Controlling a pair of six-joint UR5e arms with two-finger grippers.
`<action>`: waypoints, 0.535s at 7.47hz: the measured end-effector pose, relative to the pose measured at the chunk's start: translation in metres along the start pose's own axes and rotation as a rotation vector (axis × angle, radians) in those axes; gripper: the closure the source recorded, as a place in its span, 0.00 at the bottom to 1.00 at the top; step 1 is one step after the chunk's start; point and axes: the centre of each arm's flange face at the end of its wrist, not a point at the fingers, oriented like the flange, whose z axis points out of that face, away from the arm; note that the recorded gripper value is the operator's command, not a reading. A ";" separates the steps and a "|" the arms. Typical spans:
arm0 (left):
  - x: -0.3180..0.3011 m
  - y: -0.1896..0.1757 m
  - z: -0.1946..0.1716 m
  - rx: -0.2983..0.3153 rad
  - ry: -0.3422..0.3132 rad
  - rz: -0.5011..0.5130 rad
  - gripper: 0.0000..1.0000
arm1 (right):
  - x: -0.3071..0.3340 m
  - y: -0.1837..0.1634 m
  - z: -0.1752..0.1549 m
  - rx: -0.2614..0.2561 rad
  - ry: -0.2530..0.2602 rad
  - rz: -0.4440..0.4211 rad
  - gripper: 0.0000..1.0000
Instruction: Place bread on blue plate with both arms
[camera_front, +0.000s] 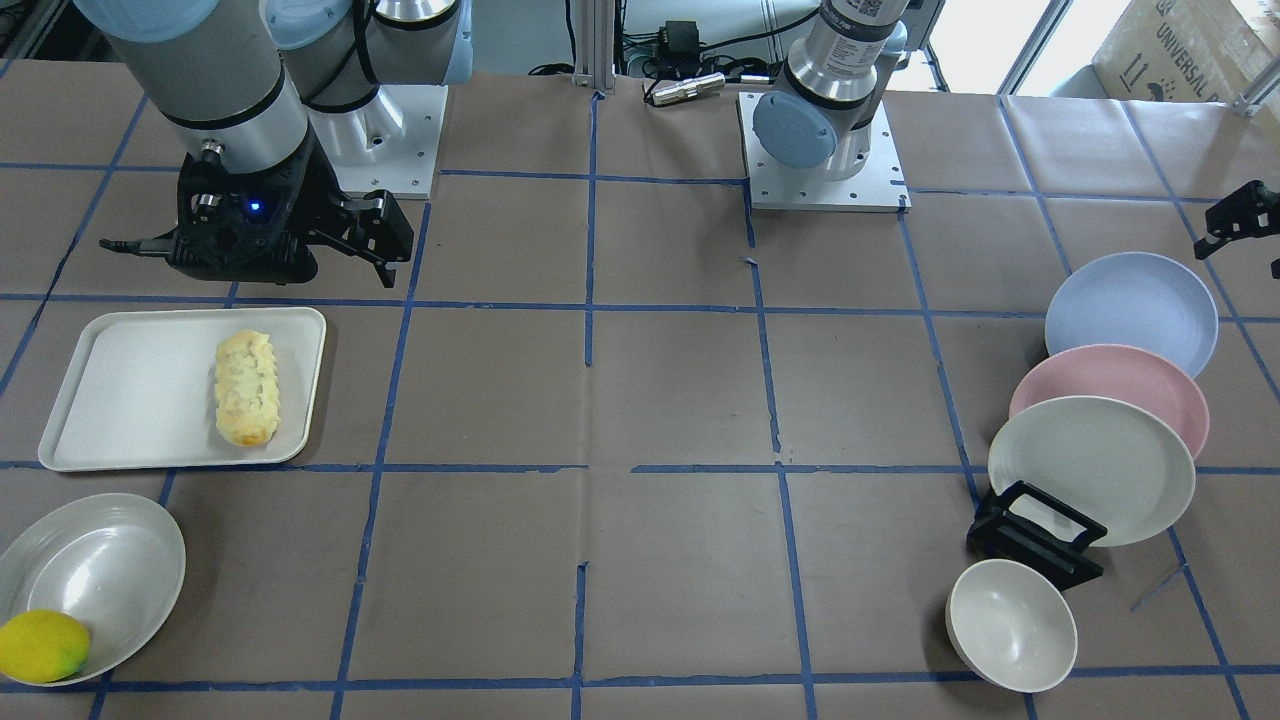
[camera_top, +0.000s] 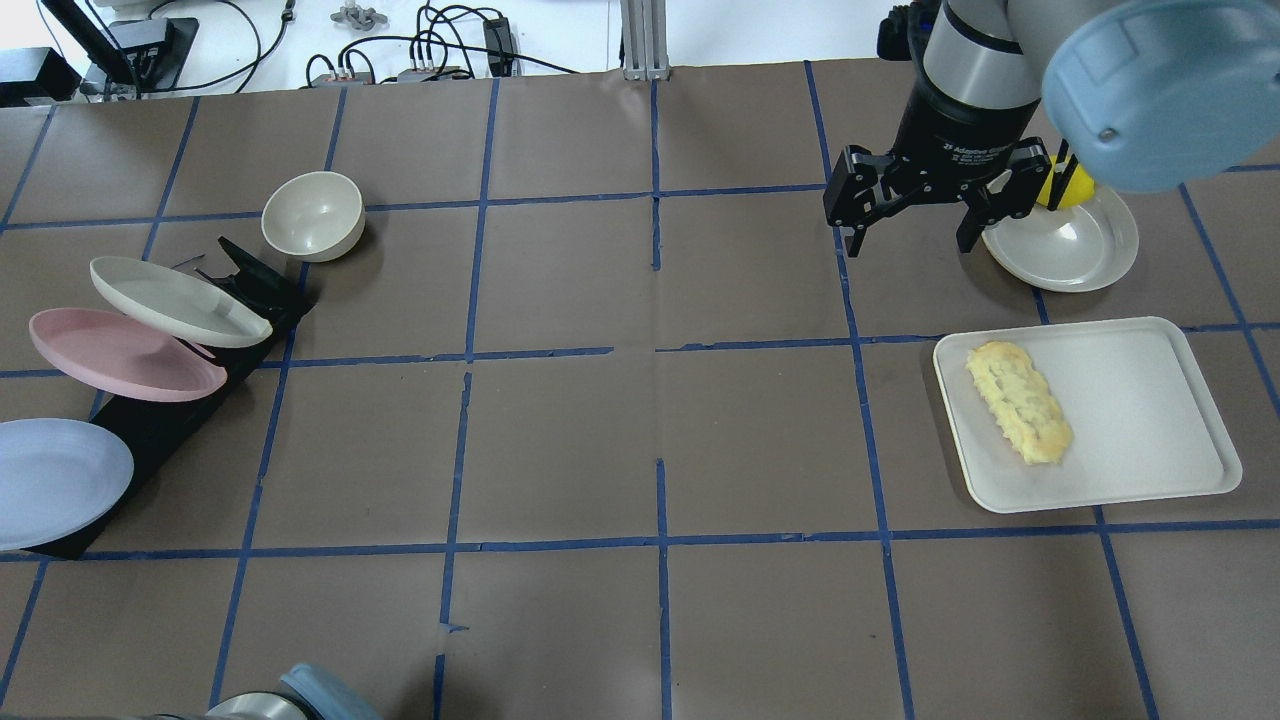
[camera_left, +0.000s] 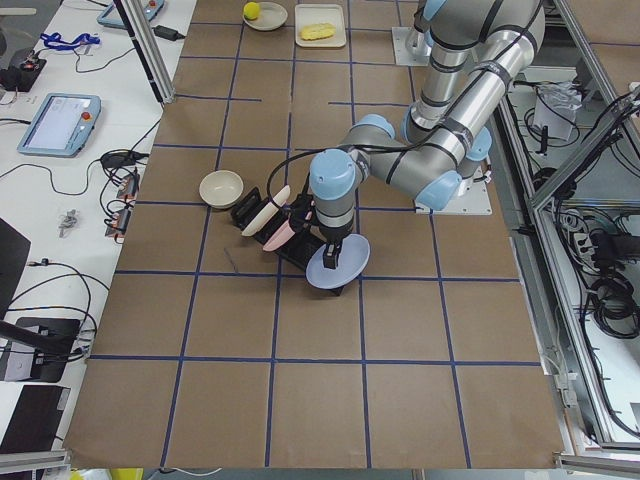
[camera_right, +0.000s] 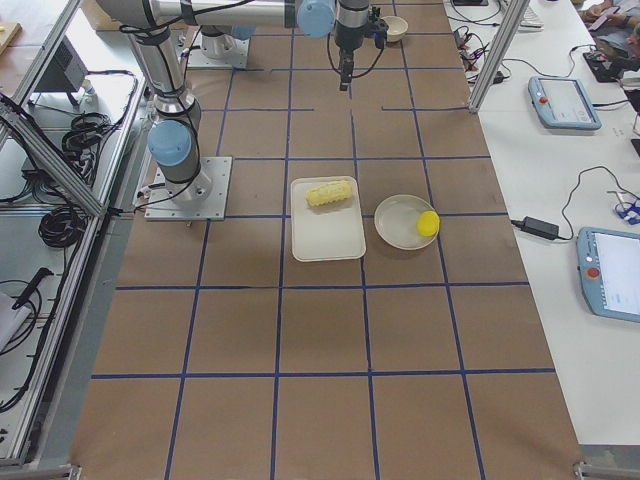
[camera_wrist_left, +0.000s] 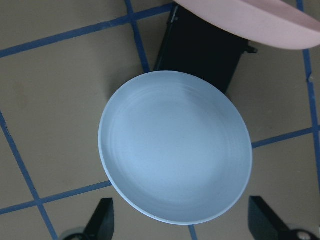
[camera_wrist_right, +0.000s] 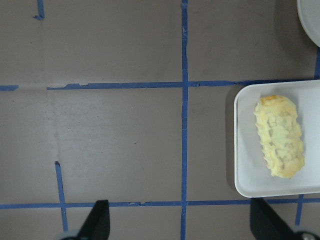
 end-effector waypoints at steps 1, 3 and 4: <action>-0.015 -0.001 0.012 -0.002 0.016 0.000 0.06 | 0.000 0.000 0.000 0.000 0.000 0.000 0.00; -0.037 0.000 0.042 -0.011 0.055 -0.036 0.06 | 0.000 0.000 0.000 -0.001 0.000 -0.001 0.00; -0.044 -0.001 0.058 -0.018 0.076 -0.057 0.06 | 0.000 0.000 0.000 -0.001 0.000 -0.001 0.00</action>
